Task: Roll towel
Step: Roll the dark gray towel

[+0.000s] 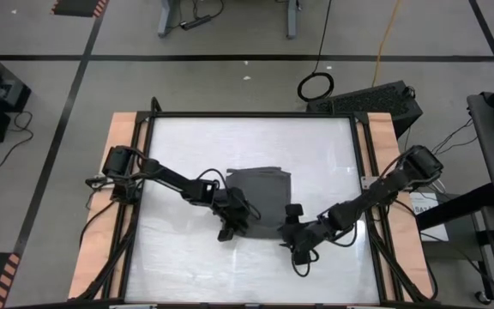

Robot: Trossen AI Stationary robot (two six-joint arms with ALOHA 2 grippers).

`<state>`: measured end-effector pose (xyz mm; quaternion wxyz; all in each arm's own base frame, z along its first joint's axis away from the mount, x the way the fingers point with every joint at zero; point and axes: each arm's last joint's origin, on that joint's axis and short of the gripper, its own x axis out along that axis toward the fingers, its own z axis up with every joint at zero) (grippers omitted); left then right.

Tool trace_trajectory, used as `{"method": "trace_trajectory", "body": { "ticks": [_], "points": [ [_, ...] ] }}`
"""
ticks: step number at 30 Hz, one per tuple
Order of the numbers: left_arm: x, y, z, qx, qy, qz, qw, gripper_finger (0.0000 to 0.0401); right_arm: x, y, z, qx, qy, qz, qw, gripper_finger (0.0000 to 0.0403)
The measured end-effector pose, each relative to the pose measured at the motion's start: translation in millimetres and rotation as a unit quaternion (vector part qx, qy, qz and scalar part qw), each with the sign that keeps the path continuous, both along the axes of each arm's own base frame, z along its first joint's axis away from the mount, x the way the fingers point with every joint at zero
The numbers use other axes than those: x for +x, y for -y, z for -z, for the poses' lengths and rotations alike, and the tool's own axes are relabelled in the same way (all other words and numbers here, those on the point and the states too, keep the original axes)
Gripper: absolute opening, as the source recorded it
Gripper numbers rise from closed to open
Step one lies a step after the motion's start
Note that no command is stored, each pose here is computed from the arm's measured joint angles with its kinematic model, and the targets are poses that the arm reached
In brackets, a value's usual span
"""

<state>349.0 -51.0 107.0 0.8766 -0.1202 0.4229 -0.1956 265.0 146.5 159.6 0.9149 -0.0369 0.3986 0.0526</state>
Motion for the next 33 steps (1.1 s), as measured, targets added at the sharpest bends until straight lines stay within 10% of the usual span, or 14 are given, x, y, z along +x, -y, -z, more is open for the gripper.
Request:
{"method": "trace_trajectory", "body": {
  "ticks": [18, 33],
  "points": [
    [0.4, -9.0, -0.7, -0.038, 0.010, 0.044, 0.998, 0.0151, 8.9, 1.7, 44.1, -0.032, -0.050, 0.056, 0.997, 0.0215],
    [-12.1, 17.7, -8.4, 0.028, 0.025, 0.144, 0.989, 0.0201, 12.0, 18.7, 47.6, 0.043, -0.102, 0.125, 0.986, 0.0013]
  ]
}}
